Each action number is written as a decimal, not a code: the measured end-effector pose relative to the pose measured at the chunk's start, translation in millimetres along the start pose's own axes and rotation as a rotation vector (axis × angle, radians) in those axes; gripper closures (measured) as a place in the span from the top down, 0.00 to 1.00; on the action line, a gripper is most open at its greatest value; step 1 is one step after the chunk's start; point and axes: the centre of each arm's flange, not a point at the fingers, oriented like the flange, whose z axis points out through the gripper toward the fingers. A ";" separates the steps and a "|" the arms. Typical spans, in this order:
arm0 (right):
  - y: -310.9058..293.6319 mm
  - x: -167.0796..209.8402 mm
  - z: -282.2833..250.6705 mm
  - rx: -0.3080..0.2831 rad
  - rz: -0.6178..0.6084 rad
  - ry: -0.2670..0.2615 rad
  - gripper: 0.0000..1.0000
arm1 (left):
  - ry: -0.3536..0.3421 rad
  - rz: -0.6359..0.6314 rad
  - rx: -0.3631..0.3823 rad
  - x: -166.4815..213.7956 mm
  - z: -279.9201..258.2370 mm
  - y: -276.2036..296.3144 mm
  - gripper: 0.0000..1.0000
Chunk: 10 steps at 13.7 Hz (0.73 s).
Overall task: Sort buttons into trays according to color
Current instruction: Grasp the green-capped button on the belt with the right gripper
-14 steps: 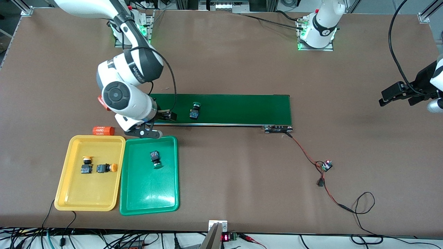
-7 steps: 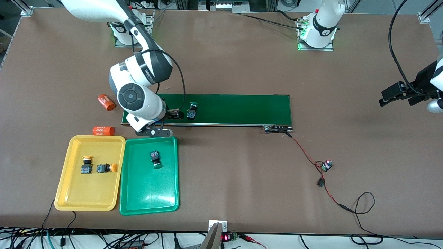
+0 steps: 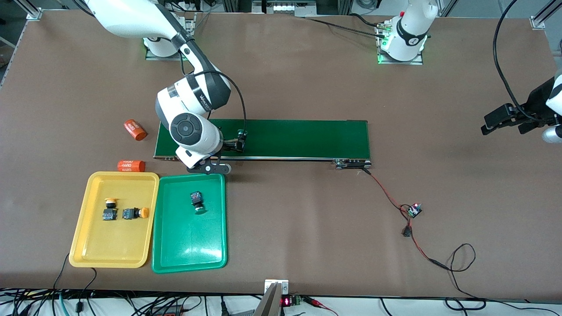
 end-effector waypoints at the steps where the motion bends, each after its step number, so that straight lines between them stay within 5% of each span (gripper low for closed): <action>1: -0.6 0.5 1.9 0.001 0.001 0.000 1.00 | 0.000 0.000 0.000 0.0 0.0 0.0 1.00; 10: -3.2 3.6 14.3 0.021 0.032 -0.013 1.00 | 0.000 0.000 0.000 0.0 0.0 -0.2 1.00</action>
